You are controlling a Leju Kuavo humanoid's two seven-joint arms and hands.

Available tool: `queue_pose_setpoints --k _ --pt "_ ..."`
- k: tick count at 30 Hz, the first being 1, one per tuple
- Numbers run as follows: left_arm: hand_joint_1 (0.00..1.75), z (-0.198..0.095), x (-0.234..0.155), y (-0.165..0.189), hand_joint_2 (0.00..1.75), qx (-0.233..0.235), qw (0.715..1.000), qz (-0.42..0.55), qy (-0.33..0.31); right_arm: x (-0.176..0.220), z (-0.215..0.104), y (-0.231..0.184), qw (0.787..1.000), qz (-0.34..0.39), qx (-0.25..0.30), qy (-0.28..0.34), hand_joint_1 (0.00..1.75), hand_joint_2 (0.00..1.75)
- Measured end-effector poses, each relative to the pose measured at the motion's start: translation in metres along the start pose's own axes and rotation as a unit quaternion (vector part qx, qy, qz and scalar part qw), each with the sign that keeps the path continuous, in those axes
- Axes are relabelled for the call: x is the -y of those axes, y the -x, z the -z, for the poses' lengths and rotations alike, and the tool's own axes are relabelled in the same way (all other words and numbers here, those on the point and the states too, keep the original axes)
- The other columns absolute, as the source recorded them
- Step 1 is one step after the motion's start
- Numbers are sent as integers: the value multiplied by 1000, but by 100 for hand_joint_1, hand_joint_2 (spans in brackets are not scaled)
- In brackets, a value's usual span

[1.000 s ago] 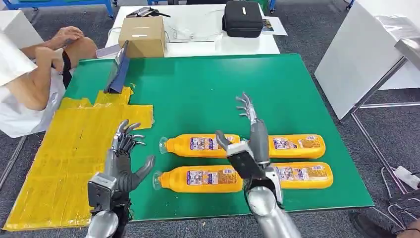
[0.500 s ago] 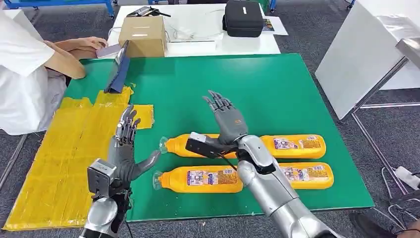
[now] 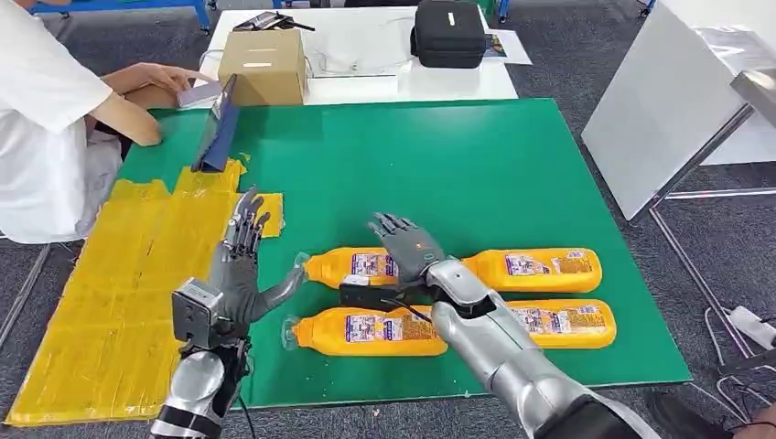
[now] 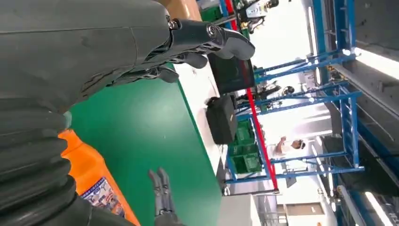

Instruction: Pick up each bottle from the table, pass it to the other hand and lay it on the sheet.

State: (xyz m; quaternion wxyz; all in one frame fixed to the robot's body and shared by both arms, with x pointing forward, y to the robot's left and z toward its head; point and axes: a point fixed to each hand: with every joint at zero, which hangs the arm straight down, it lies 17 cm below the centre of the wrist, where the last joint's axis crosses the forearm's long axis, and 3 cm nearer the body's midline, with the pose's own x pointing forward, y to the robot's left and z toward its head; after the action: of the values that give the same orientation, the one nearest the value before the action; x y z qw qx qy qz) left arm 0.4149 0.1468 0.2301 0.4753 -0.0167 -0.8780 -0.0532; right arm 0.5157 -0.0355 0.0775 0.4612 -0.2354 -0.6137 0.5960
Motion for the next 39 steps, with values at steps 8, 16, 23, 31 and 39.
queue_pose_setpoints --k 8,16,23,31,39 --pt "0 6 2 9 175 -10 1000 -13 -2 -19 -1 20 999 -19 -47 -19 0 175" --pt "0 8 8 23 175 -27 999 -18 1 -32 -5 39 994 -40 -90 -37 0 175" --pt "0 6 10 28 175 -35 999 -24 0 -41 -9 46 992 -40 -103 -54 0 175" --pt "0 6 16 33 175 -41 999 -36 2 -46 -11 48 993 -27 -99 -55 73 175" --pt "0 5 19 35 175 -45 998 -38 2 -46 -11 46 995 -14 -86 -46 110 175"
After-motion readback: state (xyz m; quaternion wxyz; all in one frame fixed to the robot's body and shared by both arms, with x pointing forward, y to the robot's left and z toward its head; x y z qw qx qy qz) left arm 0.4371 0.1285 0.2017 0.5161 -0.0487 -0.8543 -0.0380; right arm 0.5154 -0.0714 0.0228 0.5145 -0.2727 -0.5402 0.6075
